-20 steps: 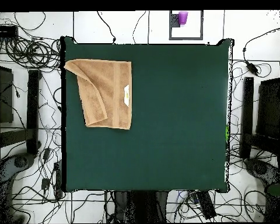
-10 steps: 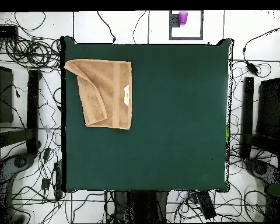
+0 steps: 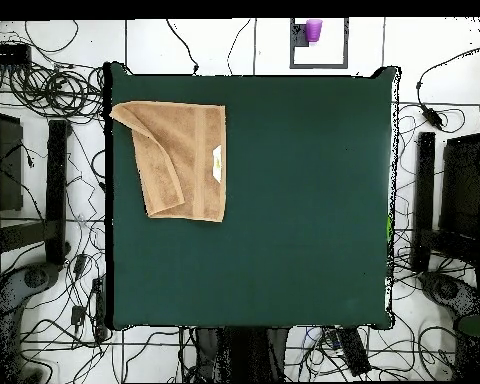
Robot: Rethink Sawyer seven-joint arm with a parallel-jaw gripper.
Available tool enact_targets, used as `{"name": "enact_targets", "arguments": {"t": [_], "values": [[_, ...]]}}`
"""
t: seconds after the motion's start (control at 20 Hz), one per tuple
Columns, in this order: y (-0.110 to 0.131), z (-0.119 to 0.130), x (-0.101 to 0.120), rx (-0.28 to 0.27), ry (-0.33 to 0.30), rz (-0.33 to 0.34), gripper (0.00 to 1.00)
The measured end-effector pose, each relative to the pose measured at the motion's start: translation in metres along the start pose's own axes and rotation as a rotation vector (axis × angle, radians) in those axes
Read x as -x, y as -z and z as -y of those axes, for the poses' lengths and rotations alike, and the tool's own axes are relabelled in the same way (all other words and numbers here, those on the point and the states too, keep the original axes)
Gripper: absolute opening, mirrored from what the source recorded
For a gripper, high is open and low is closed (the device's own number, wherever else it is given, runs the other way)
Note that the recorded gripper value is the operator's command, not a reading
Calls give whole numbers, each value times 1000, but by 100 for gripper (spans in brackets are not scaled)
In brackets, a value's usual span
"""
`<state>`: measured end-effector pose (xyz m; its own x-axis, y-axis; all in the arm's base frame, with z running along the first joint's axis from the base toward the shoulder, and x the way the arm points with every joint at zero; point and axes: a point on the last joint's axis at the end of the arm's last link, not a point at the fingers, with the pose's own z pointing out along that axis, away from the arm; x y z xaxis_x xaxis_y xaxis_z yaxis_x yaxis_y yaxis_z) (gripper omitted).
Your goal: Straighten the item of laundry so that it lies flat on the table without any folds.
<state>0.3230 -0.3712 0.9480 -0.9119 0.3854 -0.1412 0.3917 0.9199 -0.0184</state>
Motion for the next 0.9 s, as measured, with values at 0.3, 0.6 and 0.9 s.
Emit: {"name": "enact_targets", "arguments": {"t": [0.3,0.6,0.9], "values": [[-1,-21,10,0,35,-4,100],[3,-59,21,9,114,13,100],[6,-87,30,18,171,29,100]]}}
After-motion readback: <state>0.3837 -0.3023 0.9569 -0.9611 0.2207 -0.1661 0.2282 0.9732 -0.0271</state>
